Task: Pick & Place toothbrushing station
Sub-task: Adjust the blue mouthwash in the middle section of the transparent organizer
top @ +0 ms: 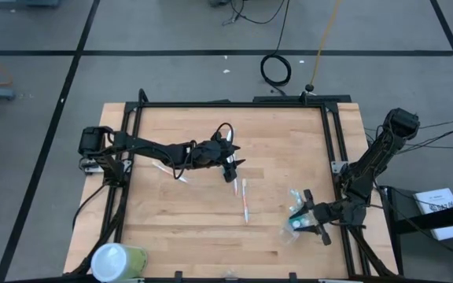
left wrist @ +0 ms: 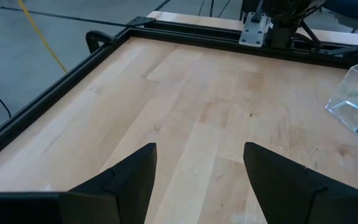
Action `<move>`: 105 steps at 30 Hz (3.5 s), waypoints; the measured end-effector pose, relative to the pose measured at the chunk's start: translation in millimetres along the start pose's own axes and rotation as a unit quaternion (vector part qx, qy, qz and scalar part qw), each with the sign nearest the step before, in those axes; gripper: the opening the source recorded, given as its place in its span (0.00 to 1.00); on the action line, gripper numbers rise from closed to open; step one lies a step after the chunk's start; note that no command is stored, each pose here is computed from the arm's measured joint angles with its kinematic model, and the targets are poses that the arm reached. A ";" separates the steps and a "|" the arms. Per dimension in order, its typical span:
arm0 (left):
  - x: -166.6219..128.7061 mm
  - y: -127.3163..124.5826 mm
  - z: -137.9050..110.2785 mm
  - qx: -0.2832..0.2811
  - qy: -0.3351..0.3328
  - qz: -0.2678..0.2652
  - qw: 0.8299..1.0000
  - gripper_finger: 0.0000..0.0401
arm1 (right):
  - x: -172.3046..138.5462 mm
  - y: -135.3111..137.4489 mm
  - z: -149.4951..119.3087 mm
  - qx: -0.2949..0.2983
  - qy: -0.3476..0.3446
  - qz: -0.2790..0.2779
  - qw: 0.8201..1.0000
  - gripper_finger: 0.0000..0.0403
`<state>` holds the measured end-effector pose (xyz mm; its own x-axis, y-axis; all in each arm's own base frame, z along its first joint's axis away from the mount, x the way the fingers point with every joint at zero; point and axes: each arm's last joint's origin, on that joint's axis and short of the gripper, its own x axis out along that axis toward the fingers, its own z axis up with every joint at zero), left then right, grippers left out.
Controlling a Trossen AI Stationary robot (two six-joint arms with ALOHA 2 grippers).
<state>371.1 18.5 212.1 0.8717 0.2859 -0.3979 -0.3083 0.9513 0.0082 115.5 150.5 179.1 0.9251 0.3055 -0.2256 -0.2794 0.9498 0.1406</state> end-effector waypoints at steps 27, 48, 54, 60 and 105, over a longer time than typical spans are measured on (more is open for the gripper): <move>0.2 1.0 0.1 -0.001 0.000 0.001 1.000 0.63 | 4.7 21.4 34.7 0.137 0.395 -0.107 0.902 0.00; 0.2 0.9 -0.4 0.000 0.003 0.001 1.000 0.63 | 16.9 -3.9 37.5 0.078 0.395 -0.155 0.902 0.00; 0.2 1.0 -1.4 0.001 0.007 0.002 1.000 0.62 | 19.0 -5.3 39.0 0.056 0.382 -0.156 0.909 0.00; 0.2 1.1 -1.5 0.001 0.008 0.002 1.000 0.62 | 23.7 -6.1 43.0 0.020 0.344 -0.162 0.925 0.00; 0.0 0.4 -2.1 0.001 0.011 0.000 1.000 0.62 | 25.1 -14.1 45.2 0.039 0.376 -0.141 0.915 0.00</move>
<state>370.2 18.7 210.2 0.8630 0.2843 -0.4175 -0.3079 0.9514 0.0113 154.3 141.8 215.0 0.5109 0.0375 -0.8588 -0.0106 0.9992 0.0374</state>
